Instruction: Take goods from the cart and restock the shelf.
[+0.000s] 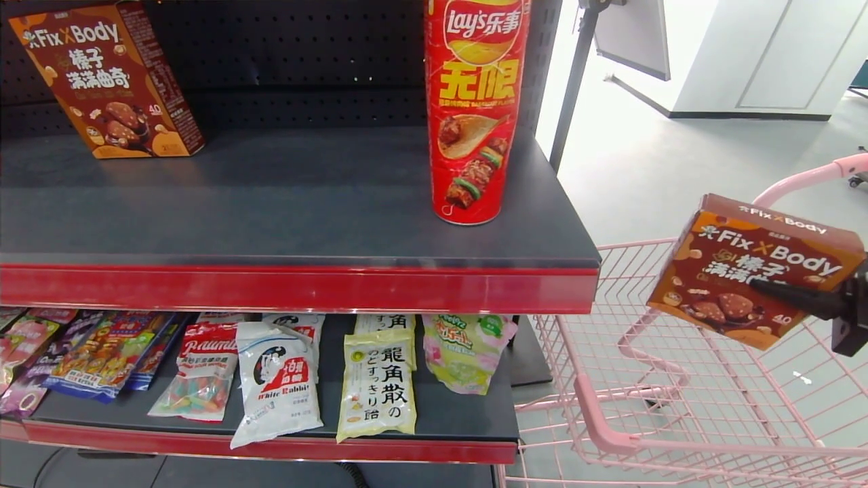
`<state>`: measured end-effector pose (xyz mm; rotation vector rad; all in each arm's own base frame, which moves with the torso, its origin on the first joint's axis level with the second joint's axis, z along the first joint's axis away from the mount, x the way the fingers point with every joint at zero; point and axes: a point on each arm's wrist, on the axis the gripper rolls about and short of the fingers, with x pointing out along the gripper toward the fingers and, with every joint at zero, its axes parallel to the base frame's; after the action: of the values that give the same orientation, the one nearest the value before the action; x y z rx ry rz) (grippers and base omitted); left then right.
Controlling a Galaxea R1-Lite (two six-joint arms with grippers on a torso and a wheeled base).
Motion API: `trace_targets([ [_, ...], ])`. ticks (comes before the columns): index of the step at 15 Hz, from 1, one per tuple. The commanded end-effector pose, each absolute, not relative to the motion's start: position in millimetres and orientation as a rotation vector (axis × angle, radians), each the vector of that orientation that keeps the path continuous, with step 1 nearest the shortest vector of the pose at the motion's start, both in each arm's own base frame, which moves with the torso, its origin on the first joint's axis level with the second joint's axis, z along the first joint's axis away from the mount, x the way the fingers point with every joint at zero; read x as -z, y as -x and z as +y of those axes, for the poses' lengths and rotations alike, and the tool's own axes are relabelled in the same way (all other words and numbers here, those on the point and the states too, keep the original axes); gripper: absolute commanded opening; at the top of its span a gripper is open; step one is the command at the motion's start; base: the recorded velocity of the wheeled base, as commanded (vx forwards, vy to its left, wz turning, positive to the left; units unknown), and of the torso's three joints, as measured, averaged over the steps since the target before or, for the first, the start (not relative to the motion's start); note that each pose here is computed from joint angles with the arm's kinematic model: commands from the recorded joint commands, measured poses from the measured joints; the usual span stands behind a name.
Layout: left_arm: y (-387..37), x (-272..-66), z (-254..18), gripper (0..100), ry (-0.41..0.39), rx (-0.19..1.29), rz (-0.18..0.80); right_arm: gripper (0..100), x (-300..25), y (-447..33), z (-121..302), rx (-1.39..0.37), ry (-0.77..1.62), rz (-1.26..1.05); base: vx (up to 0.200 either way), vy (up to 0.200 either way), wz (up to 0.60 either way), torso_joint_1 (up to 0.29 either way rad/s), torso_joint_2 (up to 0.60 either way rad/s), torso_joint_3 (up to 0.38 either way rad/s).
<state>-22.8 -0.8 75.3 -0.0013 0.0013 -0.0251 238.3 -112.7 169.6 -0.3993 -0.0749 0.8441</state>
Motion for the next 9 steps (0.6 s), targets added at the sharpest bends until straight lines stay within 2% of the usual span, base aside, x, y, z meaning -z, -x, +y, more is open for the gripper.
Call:
trace_targets([
  [1, 22.8, -75.3, -0.8, 100, 0.002, 0.025, 0.002, 0, -207.7, -216.4, -103.4, -0.805, 0.498, -0.145, 0.000, 0.000, 0.00, 0.000, 0.00, 0.000],
  [4, 22.8, -75.3, -0.8, 100, 0.002, 0.025, 0.002, 0, -259.4, -189.1, -87.2, -0.721, 0.508, -0.180, 0.000, 0.000, 0.00, 0.000, 0.00, 0.000],
  [9, 22.8, -75.3, -0.8, 100, 0.002, 0.025, 0.002, 0, -317.1, -149.6, -40.2, -0.800, 0.511, -0.307, 0.000, 0.000, 0.00, 0.000, 0.00, 0.000],
])
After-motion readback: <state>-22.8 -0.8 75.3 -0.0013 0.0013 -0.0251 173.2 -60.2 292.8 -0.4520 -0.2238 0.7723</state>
